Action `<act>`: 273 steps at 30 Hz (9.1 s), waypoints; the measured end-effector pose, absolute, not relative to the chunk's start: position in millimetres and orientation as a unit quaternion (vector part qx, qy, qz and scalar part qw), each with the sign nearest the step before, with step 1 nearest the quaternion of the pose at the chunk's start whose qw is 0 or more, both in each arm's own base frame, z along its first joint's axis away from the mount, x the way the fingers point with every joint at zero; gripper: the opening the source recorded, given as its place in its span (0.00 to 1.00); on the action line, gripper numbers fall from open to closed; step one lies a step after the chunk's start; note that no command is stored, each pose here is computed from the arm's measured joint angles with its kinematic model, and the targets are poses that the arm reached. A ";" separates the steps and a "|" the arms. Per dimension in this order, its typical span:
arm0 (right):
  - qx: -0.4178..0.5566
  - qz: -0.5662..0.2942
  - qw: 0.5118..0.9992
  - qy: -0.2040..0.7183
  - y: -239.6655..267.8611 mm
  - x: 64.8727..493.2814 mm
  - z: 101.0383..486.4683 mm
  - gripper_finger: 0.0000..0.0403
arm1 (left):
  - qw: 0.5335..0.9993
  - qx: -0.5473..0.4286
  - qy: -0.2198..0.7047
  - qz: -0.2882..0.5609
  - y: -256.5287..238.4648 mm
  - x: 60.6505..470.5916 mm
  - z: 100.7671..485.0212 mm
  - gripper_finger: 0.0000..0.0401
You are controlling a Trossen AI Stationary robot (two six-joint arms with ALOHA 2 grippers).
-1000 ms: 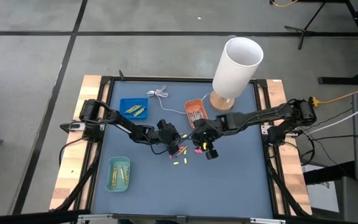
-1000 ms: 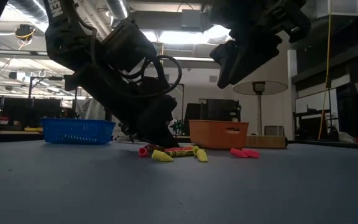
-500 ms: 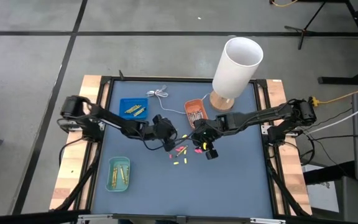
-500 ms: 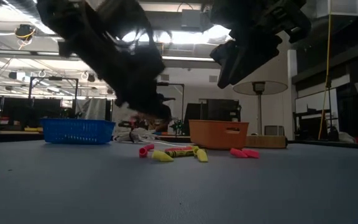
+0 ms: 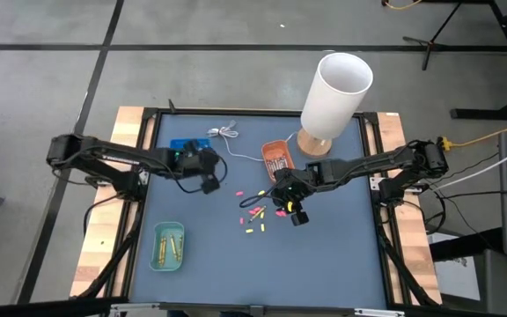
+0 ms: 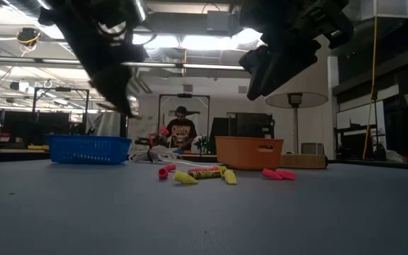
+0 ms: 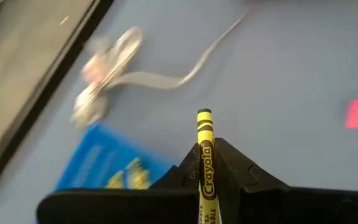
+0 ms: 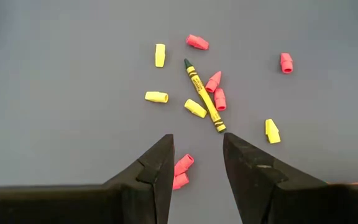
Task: Sort crayons
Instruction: Put the green crayon into the blue bin
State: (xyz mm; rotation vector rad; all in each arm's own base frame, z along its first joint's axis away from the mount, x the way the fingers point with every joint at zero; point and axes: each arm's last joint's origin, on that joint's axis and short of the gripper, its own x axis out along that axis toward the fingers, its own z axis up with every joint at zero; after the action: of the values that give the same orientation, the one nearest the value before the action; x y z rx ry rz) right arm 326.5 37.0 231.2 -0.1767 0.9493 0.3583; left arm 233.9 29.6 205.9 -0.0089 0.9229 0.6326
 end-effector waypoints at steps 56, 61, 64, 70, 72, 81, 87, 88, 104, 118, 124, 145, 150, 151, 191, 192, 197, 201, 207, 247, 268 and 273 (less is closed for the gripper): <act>-0.107 0.132 0.921 0.352 35.3 328.9 163.1 0.34 | 0.770 -0.023 0.508 0.385 67.2 203.8 204.5 0.25; -0.108 0.129 0.907 0.386 35.4 333.7 141.1 0.34 | 0.771 -0.023 0.507 0.385 67.3 203.9 204.5 0.25; -0.109 0.126 0.904 0.393 35.4 336.0 132.6 0.34 | 0.771 -0.023 0.507 0.385 67.3 204.0 204.6 0.25; -0.115 0.114 0.910 0.382 35.1 342.0 124.1 0.34 | 0.771 -0.023 0.507 0.385 67.3 204.0 204.7 0.25; -0.115 0.114 0.906 0.391 35.1 341.9 119.2 0.34 | 0.771 -0.023 0.507 0.385 67.3 204.0 204.7 0.25; -0.109 0.122 0.898 0.407 35.8 344.3 102.8 0.34 | 0.772 -0.024 0.506 0.384 67.2 204.2 204.7 0.25; -0.106 0.125 0.897 0.411 35.7 343.9 101.7 0.31 | 0.772 -0.025 0.506 0.383 67.2 204.2 204.7 0.25; -0.106 0.126 0.896 0.412 35.8 343.6 101.4 0.29 | 0.772 -0.025 0.506 0.383 67.2 204.2 204.7 0.25; -0.107 0.128 0.898 0.407 36.1 343.7 101.3 0.05 | 0.782 -0.030 0.493 0.381 67.7 207.3 205.8 0.25; -0.105 0.131 0.865 0.473 38.4 367.1 132.4 0.07 | 0.884 -0.099 0.389 0.241 50.3 236.9 218.0 0.25; -0.125 0.099 0.854 0.496 37.4 380.3 161.0 0.07 | 0.906 -0.117 0.379 0.149 31.4 243.8 220.5 0.25; -0.137 0.061 0.907 0.393 39.0 414.3 219.6 0.08 | 0.923 -0.091 0.374 0.018 -24.1 247.8 223.4 0.25; -0.136 0.059 0.916 0.372 39.3 417.3 222.9 0.08 | 0.928 -0.091 0.360 0.014 -25.6 249.7 225.6 0.25; -0.136 0.058 0.919 0.367 39.3 418.1 223.8 0.08 | 0.929 -0.091 0.359 0.015 -25.5 249.7 225.7 0.25; -0.134 0.055 0.936 0.322 40.0 423.7 231.5 0.08 | 0.928 -0.087 0.360 0.031 -24.2 249.3 225.1 0.02; -0.134 0.055 0.936 0.322 40.0 423.7 231.5 0.08 | 0.928 -0.087 0.360 0.031 -24.2 249.3 225.1 0.02; -0.134 0.055 0.935 0.323 40.0 423.6 231.6 0.08 | 0.929 -0.087 0.360 0.031 -24.2 249.4 225.2 0.02; -0.134 0.056 0.935 0.323 40.0 423.7 231.7 0.13 | 0.929 -0.087 0.358 0.030 -24.3 249.7 225.5 0.02; -0.135 0.055 0.935 0.322 39.8 423.8 231.9 0.31 | 0.930 -0.087 0.357 0.026 -24.5 249.8 225.6 0.02; -0.046 0.022 0.895 0.443 20.9 228.7 388.3 0.35 | 0.781 -0.075 0.496 0.372 81.9 203.1 204.9 0.02; 0.023 0.002 0.950 0.312 12.9 149.8 260.5 0.35 | 0.724 -0.074 0.557 0.401 90.4 184.2 200.3 0.02; 0.029 0.005 0.968 0.251 10.9 128.8 251.2 0.35 | 0.725 -0.075 0.555 0.401 90.6 184.6 200.4 0.06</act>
State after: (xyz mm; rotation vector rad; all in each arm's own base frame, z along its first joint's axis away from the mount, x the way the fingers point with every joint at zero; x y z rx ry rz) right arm 128.8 10.9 251.2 0.0589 0.5070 0.0106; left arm 184.6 90.6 200.4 -0.1645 1.2247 0.8853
